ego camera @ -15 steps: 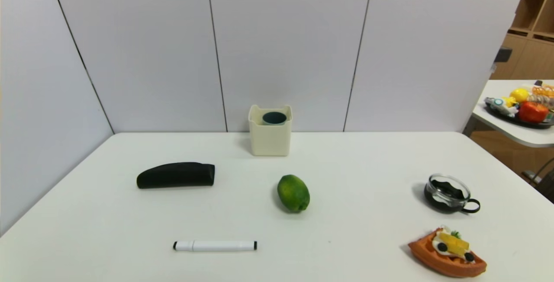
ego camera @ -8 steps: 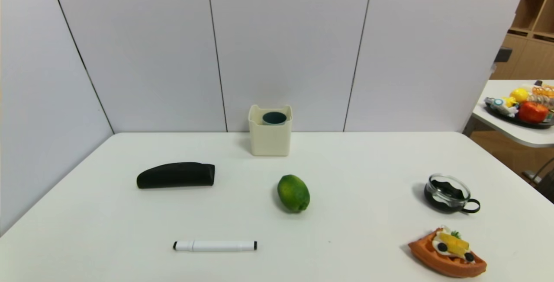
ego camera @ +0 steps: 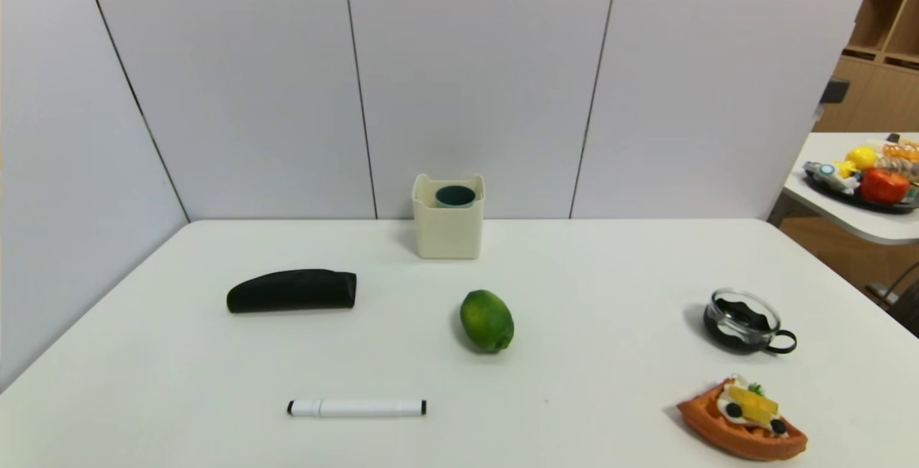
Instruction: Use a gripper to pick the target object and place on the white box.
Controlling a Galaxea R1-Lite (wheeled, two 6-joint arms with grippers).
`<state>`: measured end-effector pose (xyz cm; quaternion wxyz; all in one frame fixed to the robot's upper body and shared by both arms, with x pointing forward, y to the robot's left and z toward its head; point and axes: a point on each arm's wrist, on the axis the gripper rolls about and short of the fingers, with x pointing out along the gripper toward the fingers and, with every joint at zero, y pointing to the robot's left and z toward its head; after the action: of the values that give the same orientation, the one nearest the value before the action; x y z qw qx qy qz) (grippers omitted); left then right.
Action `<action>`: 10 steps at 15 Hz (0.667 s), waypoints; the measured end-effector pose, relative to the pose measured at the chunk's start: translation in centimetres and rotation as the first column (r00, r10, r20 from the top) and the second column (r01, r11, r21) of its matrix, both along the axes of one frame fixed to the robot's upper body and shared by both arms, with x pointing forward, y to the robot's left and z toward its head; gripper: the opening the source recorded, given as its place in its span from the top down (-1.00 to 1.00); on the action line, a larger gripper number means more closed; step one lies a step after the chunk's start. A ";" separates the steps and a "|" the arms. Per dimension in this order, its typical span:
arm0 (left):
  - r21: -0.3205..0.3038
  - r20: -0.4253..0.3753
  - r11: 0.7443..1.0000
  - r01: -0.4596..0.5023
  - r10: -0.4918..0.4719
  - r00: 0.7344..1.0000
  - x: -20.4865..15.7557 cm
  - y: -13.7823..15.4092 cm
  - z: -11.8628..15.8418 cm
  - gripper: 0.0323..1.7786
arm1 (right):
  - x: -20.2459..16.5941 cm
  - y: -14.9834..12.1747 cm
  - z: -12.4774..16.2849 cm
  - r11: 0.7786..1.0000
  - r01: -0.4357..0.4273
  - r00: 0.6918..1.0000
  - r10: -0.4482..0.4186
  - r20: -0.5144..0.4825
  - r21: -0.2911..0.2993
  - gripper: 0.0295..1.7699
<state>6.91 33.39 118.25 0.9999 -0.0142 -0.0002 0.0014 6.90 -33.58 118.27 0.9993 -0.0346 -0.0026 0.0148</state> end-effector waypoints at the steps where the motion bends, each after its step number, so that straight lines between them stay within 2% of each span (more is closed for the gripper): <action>1: 0.000 0.000 1.000 0.000 0.000 1.000 0.0 0.0 0.0 -0.90 | 0.0 0.0 0.0 1.000 0.000 1.000 0.000 0.000 0.000 -0.91; 5: 0.000 0.000 1.000 0.000 0.000 1.000 0.0 0.0 0.0 -0.90 | 0.0 0.0 0.0 1.000 0.001 1.000 -0.001 -0.003 -0.003 -0.91; 10: 0.000 0.000 1.000 0.000 0.000 1.000 0.0 0.0 0.0 -0.90 | 0.0 0.0 0.0 1.000 0.006 1.000 -0.006 0.000 0.026 -0.91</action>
<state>6.91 33.39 118.25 0.9999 -0.0139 -0.0002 0.0014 6.90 -33.59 118.27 0.9997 -0.0218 -0.0026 0.0118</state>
